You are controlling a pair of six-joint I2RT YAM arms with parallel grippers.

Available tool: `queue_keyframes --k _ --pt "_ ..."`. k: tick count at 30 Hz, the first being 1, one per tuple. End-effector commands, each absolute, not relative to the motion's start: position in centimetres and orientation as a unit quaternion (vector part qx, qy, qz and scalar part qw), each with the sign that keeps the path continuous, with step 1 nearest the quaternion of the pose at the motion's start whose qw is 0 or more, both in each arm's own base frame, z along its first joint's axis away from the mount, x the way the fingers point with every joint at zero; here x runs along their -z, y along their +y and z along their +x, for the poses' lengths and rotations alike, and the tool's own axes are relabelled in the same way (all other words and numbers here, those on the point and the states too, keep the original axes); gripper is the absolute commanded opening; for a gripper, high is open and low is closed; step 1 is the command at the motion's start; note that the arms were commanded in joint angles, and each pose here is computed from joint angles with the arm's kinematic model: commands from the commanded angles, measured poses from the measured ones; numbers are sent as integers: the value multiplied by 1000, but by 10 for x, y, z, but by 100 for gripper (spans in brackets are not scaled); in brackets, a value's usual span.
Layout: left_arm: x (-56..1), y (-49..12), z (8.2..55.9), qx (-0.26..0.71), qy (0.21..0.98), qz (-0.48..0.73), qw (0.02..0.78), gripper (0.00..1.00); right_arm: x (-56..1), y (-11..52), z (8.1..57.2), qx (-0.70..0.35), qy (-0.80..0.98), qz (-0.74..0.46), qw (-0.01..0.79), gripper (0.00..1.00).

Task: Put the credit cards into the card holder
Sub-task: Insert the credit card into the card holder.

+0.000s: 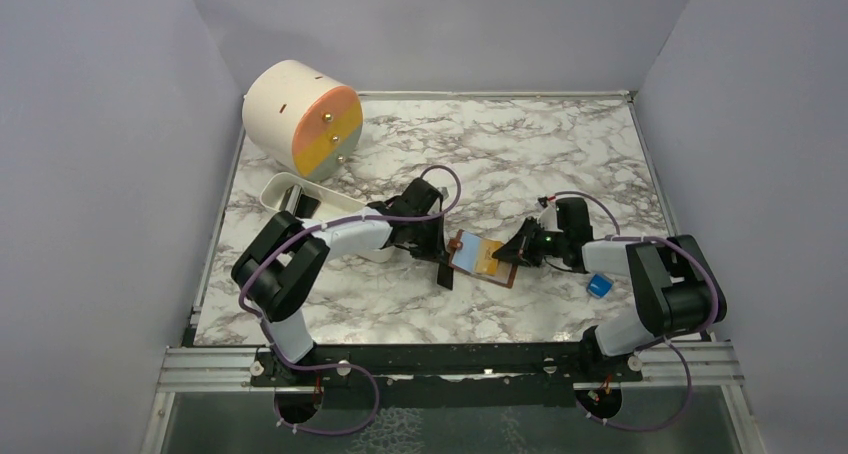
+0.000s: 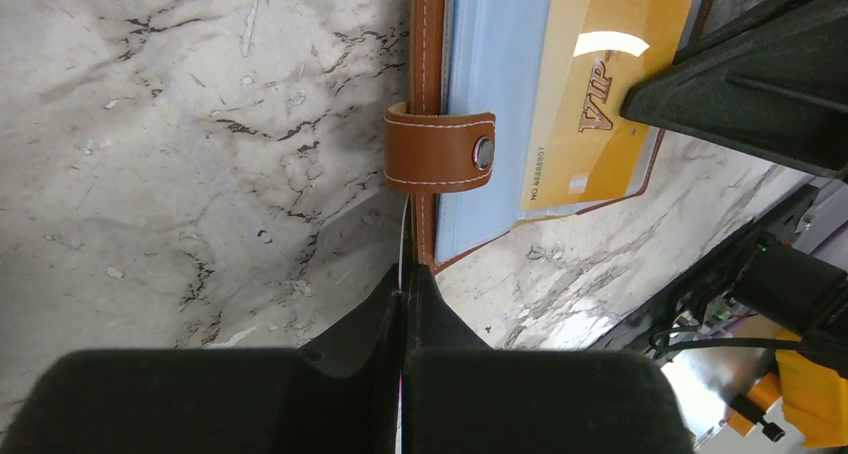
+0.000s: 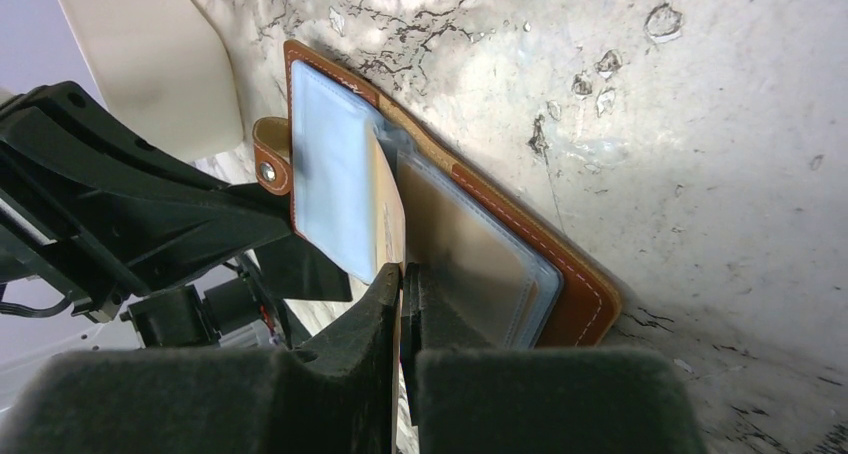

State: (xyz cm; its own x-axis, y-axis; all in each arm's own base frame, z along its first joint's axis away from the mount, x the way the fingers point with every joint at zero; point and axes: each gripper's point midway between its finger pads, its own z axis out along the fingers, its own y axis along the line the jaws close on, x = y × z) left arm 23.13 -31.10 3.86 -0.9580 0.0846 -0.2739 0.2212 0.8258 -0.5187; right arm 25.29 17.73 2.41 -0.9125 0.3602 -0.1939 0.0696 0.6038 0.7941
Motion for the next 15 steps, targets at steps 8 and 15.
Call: queue_keyframes --k 8,15 --pt "-29 -319 214 306 944 80 92 0 -15 171 258 -412 882 142 182 3" --pt "-27 -327 209 318 941 85 82 0 -10 170 257 -404 885 146 180 3"
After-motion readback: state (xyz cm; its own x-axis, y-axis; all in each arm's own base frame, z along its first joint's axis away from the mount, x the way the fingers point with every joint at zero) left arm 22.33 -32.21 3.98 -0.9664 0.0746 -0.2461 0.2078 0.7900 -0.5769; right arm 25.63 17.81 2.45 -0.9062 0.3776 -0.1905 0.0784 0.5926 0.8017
